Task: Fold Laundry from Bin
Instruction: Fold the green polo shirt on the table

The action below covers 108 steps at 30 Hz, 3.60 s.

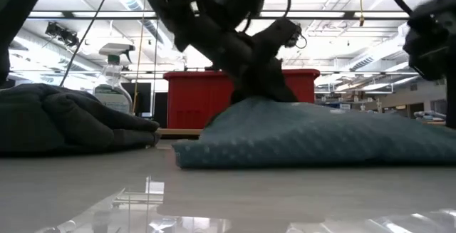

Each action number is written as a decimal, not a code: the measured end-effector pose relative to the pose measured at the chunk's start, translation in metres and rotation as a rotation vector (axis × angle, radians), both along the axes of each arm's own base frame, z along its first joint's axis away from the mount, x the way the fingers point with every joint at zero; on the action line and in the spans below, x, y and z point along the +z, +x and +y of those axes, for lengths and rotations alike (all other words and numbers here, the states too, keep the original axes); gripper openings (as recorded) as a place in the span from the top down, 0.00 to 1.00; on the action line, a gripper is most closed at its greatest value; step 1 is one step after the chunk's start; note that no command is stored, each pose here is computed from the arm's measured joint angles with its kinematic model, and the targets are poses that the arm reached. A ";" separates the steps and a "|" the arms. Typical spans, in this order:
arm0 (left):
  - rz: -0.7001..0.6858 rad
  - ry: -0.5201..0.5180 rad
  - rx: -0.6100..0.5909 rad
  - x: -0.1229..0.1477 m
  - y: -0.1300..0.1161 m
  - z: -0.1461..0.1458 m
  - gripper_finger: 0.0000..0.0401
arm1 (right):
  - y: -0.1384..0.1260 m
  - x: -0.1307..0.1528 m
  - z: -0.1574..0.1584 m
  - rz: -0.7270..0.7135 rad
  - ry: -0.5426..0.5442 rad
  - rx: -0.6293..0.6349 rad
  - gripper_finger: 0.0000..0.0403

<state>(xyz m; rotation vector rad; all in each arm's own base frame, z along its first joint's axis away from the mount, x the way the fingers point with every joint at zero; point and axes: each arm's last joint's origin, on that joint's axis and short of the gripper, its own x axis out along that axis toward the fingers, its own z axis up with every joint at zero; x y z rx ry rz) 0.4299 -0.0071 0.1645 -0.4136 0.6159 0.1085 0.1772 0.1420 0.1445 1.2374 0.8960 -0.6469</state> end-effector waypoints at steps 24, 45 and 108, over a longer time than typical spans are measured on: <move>0.064 0.085 0.065 -0.024 0.002 -0.003 0.96 | 0.023 -0.033 -0.015 -0.017 -0.151 -0.239 0.97; -0.037 0.113 0.104 0.000 0.003 -0.001 0.96 | 0.012 -0.009 -0.002 0.283 -0.106 -0.184 1.00; 0.189 -0.291 -0.283 0.031 -0.073 -0.083 0.71 | -0.003 0.054 -0.027 -0.035 -0.324 0.572 0.78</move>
